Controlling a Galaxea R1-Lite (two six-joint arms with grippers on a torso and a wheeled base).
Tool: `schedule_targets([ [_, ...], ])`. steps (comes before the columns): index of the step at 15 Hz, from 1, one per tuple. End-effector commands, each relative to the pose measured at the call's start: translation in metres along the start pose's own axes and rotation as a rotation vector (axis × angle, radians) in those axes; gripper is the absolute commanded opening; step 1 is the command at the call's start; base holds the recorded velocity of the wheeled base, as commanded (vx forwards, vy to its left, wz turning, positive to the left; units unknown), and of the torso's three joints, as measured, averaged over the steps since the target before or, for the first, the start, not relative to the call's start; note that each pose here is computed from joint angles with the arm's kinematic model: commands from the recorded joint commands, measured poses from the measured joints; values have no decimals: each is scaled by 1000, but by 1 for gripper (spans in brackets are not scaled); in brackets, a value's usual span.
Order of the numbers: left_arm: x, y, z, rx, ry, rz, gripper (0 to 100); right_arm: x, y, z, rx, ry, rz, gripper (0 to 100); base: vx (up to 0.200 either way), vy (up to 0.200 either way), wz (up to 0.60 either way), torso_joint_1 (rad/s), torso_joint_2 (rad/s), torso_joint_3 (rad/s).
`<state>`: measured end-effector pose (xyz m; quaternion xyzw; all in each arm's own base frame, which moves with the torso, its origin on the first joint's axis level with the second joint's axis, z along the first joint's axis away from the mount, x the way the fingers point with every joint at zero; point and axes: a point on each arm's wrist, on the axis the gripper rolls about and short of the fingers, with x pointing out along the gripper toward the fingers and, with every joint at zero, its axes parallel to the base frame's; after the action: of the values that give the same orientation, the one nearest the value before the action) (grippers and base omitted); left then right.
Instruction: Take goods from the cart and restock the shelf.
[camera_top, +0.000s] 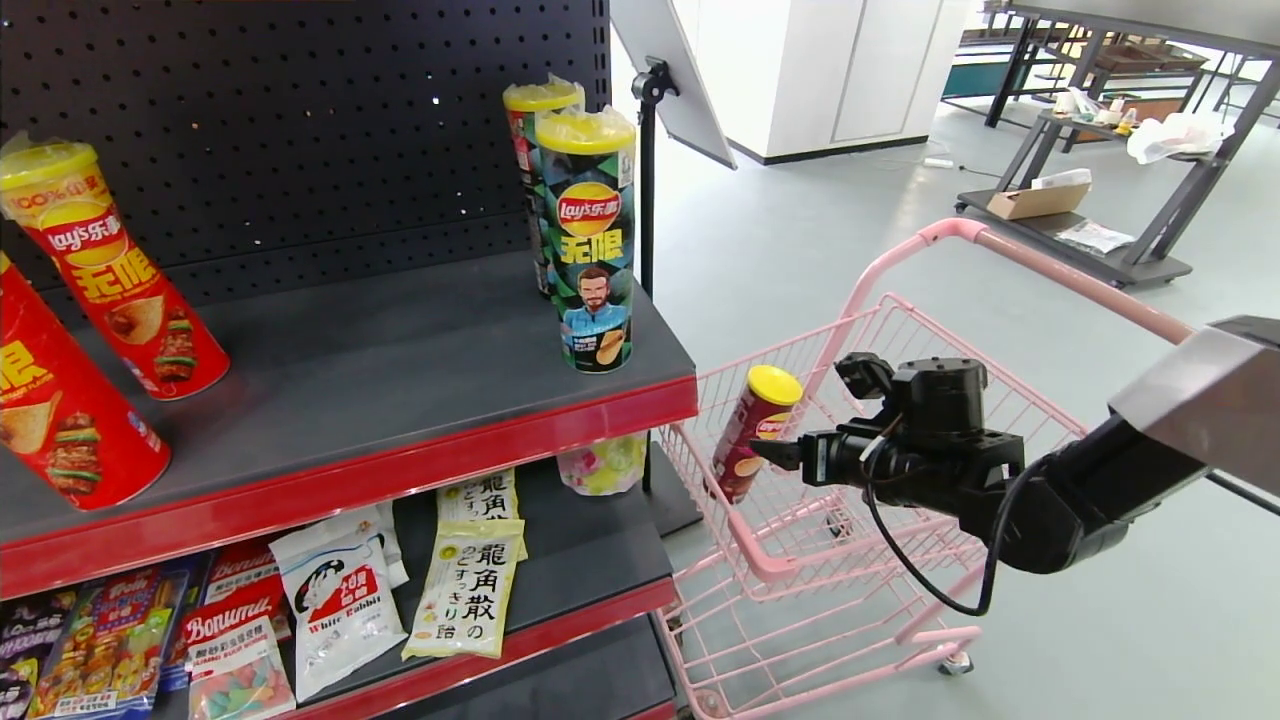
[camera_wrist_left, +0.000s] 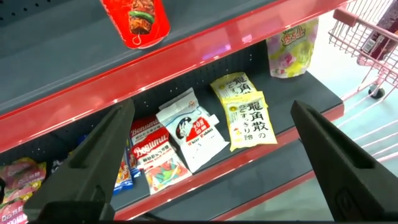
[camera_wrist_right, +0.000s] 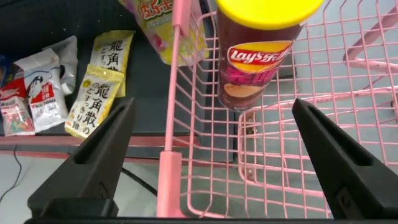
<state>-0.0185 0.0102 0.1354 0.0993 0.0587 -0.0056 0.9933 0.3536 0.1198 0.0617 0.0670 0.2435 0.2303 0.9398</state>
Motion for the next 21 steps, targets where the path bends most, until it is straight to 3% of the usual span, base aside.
schedule_targets([
  [1, 1, 0, 1, 2, 8, -2, 100, 22, -6, -5, 2, 7, 0, 100, 0, 0, 0, 0, 0, 0],
  [10, 4, 0, 3, 7, 27, -2, 100, 61, -30, -2, 11, -31, -11, 100, 0, 0, 0, 0, 0, 0],
  [21, 5, 0, 5, 12, 36, -2, 100, 103, -37, -7, 15, -64, 23, 100, 0, 0, 0, 0, 0, 0],
])
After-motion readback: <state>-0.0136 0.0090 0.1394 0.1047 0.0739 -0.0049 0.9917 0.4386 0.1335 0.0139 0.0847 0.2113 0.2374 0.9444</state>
